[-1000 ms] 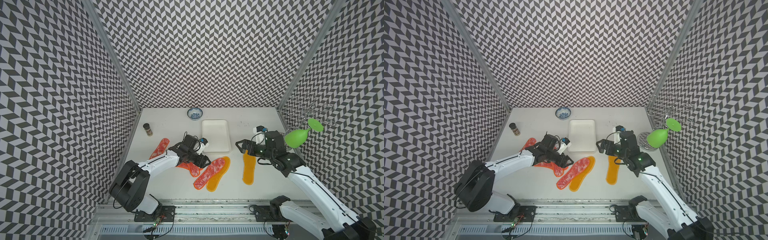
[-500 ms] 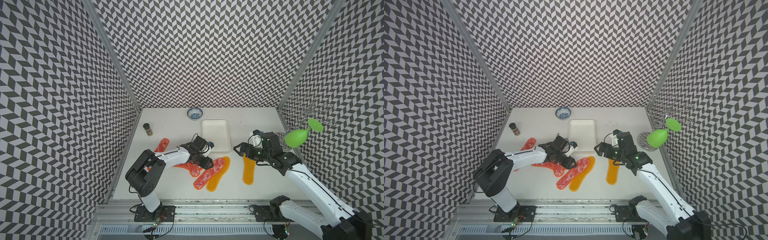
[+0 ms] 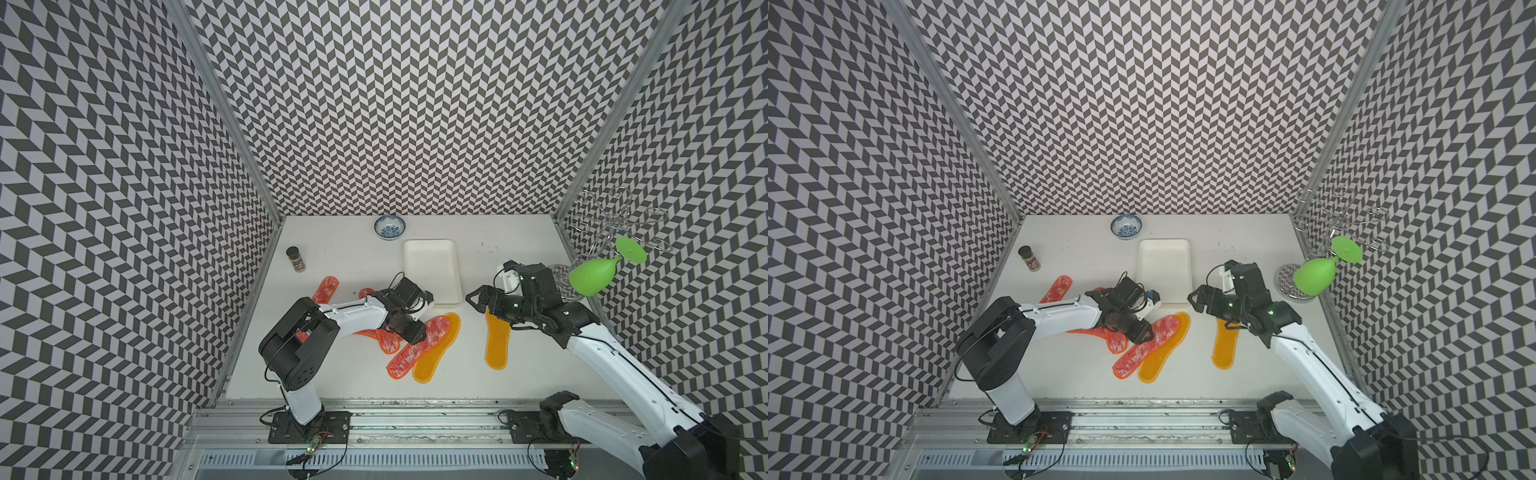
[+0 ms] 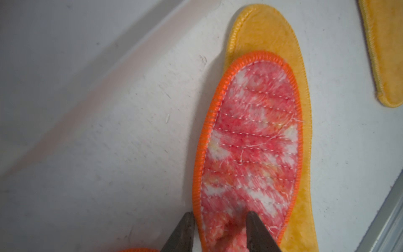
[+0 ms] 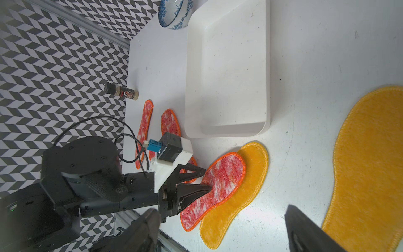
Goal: Put the insoles into the storage box
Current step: Pick up the insole from the center of the board.
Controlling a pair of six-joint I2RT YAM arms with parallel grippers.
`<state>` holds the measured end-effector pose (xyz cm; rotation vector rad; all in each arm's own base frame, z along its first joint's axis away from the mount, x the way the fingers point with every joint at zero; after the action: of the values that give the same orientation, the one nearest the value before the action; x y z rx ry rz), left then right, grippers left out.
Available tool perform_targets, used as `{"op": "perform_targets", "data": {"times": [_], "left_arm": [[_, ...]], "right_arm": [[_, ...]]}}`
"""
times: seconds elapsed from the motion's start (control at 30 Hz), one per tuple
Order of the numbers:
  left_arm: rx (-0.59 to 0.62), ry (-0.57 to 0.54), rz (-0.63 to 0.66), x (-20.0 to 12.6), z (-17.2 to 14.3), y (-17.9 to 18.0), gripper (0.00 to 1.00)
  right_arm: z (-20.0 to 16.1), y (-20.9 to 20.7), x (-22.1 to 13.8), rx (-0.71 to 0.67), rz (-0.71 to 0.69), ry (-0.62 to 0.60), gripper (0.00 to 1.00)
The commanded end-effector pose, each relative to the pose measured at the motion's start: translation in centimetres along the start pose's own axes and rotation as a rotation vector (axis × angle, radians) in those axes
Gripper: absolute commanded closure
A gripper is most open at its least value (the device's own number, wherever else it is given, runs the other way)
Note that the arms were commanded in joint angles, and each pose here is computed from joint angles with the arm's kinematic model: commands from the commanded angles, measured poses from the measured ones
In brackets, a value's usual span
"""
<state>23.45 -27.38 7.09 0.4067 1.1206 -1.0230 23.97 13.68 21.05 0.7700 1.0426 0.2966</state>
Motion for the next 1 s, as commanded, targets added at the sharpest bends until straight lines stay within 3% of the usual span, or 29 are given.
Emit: {"op": "perform_targets", "data": {"times": [0.0,0.23,0.3,0.4,0.47,0.63,0.97], "left_arm": [[0.004,0.117,0.047,0.6,-2.3,-0.2,0.59],[0.009,0.207,0.129,1.7,-4.0,0.1,0.77],[0.006,0.219,0.139,1.7,-4.3,0.0,0.87],[-0.008,0.218,0.143,1.5,-4.2,-0.2,0.98],[-0.019,0.197,0.151,0.8,-3.6,-0.3,1.0],[-0.073,0.086,0.158,-2.0,-0.9,-0.5,1.0],[-0.317,-0.289,0.196,-11.5,4.8,0.3,1.0]], "right_arm": [[0.1,0.4,0.3,-0.017,0.023,-0.002,0.09],[0.3,0.3,0.4,-0.012,0.017,-0.006,0.1],[0.3,0.3,0.5,-0.01,0.016,-0.009,0.1],[0.3,0.3,0.4,-0.008,0.016,-0.013,0.1],[0.3,0.3,0.4,-0.008,0.018,-0.016,0.1],[0.6,0.5,0.3,-0.001,0.023,-0.031,0.1],[1.8,3.4,-0.7,0.045,0.16,-0.071,0.12]]}}
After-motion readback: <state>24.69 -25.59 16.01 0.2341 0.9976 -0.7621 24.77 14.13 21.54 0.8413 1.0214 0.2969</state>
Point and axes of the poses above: each gripper's point midway between its finger pads, its own x axis out along the fingers, its own y axis along the line the jaws close on, z = x × y, the point moved 5 cm from there along -x, back along the fingers, and after that the axes turned 12 degrees about x, right-handed, at the moved point
